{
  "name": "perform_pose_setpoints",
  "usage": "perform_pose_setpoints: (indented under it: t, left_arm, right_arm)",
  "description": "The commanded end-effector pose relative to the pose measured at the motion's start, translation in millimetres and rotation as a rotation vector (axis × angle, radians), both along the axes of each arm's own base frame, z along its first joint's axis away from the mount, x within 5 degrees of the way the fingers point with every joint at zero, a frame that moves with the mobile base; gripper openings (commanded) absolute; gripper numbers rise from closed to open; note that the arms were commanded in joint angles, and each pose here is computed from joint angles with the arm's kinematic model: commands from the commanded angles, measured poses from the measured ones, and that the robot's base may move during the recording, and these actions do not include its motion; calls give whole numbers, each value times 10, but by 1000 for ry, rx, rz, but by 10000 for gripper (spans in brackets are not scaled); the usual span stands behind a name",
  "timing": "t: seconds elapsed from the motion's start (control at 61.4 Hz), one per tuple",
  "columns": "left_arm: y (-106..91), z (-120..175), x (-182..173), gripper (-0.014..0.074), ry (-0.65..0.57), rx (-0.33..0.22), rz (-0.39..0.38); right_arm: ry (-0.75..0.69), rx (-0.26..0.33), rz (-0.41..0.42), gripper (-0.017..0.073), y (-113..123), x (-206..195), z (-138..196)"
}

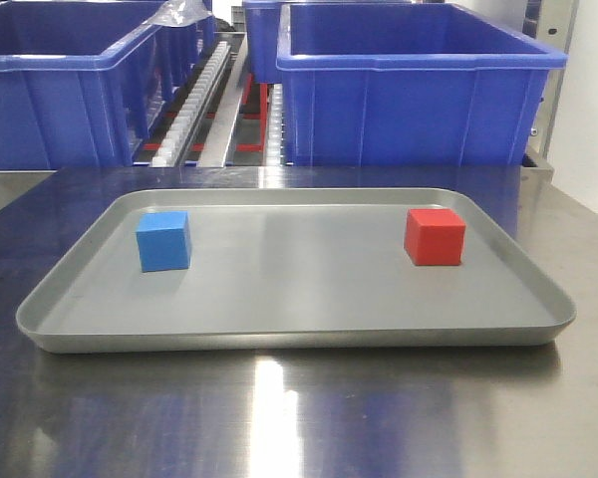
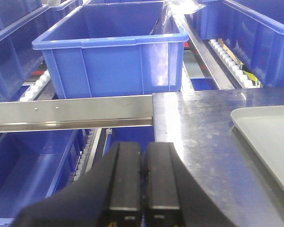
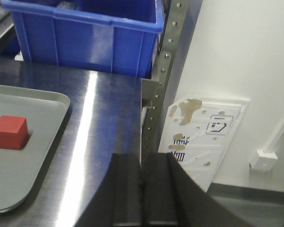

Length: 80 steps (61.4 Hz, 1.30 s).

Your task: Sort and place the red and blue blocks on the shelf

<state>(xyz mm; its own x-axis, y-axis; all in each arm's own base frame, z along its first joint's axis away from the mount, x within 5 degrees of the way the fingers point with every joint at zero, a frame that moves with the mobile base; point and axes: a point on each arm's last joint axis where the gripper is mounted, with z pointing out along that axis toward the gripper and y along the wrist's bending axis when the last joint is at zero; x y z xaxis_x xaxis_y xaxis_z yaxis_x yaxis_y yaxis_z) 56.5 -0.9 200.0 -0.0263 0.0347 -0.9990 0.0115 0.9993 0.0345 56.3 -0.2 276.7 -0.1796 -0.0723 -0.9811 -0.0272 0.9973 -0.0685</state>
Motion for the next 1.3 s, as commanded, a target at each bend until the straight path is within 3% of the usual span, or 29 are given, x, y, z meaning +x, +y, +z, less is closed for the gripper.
perform_pose_setpoints:
  t: [0.0, 0.114, 0.342, 0.521, 0.603, 0.717, 0.913, 0.994, 1.124, 1.287]
  left_arm:
    - [7, 2, -4, 125, -72, -7, 8]
    - [7, 2, -4, 125, -72, -7, 8]
    - [7, 2, -4, 125, -72, -7, 8]
    - [7, 2, -4, 125, -72, -7, 8]
    - [7, 2, -4, 125, -72, -7, 8]
    - [7, 2, -4, 125, -72, -7, 8]
    - [7, 2, -4, 125, -72, -7, 8]
    - [7, 2, -4, 125, -72, -7, 8]
    - [7, 2, -4, 125, -72, -7, 8]
    - [7, 2, -4, 125, -72, -7, 8]
  right_arm:
    - [-46, -6, 1, 57, 6, 119, 237]
    - [32, 2, 5, 57, 19, 322, 304]
    - [244, 136, 37, 57, 115, 749, 307]
    - [448, 127, 128, 57, 305, 1036, 321]
    - [551, 164, 146, 57, 409, 1172, 313]
    - [712, 213, 142, 60, 558, 1387, 267]
    - [930, 246, 112, 68, 789, 1803, 141]
    - [1001, 227, 121, 125, 889, 1950, 100]
    - [1068, 177, 137, 341, 1079, 2161, 126]
    - [1128, 139, 98, 602, 1287, 2400, 152]
